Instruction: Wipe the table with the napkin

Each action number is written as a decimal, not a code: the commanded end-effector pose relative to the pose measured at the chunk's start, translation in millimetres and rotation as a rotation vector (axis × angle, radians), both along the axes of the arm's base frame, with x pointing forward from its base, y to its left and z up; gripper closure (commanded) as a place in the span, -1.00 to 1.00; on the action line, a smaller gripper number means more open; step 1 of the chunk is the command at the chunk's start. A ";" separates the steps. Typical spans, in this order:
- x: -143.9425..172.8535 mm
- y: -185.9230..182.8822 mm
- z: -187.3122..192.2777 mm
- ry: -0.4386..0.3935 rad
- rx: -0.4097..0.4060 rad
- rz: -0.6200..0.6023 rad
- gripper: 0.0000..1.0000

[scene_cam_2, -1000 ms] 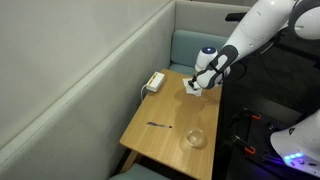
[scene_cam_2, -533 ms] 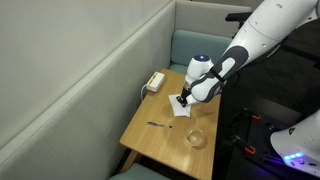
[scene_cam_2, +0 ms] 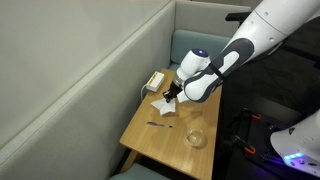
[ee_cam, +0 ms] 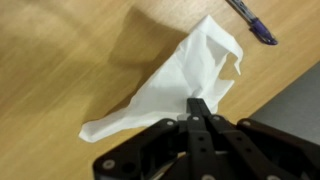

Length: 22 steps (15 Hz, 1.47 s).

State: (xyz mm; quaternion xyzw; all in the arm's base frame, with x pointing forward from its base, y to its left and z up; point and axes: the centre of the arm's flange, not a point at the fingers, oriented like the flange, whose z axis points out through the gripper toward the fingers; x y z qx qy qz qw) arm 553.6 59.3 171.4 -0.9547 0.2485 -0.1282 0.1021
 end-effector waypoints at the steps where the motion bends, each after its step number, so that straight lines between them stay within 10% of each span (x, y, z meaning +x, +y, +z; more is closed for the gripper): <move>1: 33.8 1.4 -10.2 -0.075 0.015 0.049 1.00; 8: 55.6 6.0 -53.8 0.052 0.019 0.044 1.00; 9: 55.4 6.6 -56.6 0.058 0.010 0.047 0.48; 19: 23.1 24.0 46.8 -0.021 -0.059 0.081 -0.87; 22: 5.6 19.8 90.0 -0.042 -0.069 0.067 -1.00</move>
